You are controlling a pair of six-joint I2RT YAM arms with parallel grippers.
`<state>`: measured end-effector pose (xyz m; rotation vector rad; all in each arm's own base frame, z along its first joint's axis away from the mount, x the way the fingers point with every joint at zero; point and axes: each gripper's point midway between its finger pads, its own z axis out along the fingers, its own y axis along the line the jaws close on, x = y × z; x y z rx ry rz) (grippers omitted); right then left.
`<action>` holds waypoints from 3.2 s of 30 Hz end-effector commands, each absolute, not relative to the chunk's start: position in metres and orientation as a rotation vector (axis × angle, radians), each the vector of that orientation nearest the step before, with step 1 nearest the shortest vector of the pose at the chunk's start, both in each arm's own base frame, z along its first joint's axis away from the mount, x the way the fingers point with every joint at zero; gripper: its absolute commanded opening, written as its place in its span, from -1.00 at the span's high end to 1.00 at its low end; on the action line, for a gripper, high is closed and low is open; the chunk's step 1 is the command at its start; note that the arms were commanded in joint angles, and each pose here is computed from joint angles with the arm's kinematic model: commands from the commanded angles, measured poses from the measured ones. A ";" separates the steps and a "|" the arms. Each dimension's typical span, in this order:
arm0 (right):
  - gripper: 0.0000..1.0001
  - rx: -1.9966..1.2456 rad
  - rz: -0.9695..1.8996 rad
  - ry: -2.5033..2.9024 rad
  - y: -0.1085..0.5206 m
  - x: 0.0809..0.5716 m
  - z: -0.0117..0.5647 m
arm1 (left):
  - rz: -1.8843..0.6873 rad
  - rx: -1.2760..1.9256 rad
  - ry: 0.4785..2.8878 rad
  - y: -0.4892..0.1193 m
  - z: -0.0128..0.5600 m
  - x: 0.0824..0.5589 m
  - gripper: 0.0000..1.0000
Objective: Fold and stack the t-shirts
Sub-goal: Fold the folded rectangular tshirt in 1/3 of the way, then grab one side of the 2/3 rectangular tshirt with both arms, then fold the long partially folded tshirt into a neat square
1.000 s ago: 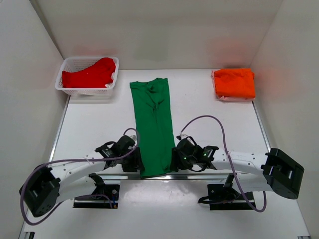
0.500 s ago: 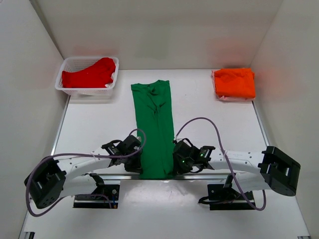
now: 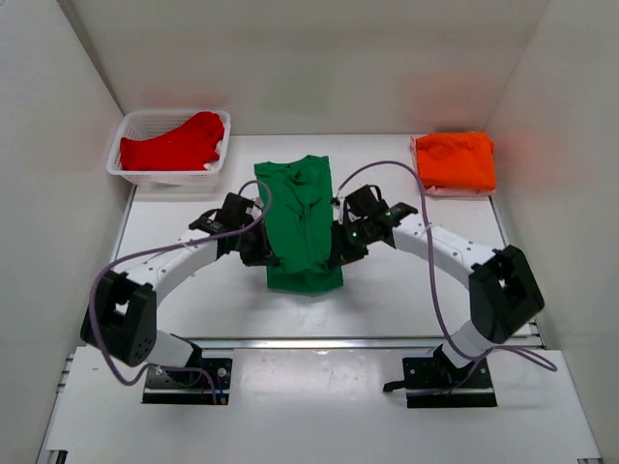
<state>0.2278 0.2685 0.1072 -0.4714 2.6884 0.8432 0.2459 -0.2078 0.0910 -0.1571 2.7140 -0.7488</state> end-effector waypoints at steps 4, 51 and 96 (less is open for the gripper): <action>1.00 -0.601 0.802 2.667 0.265 0.283 0.110 | -0.750 -0.118 2.658 -0.196 0.105 0.307 0.96; 0.02 0.125 0.625 2.414 0.237 0.278 0.047 | -0.592 -0.590 2.284 -0.148 0.038 0.267 0.01; 1.00 -0.254 0.757 2.480 0.259 0.179 0.106 | -0.830 -0.469 2.303 -0.158 0.093 0.192 1.00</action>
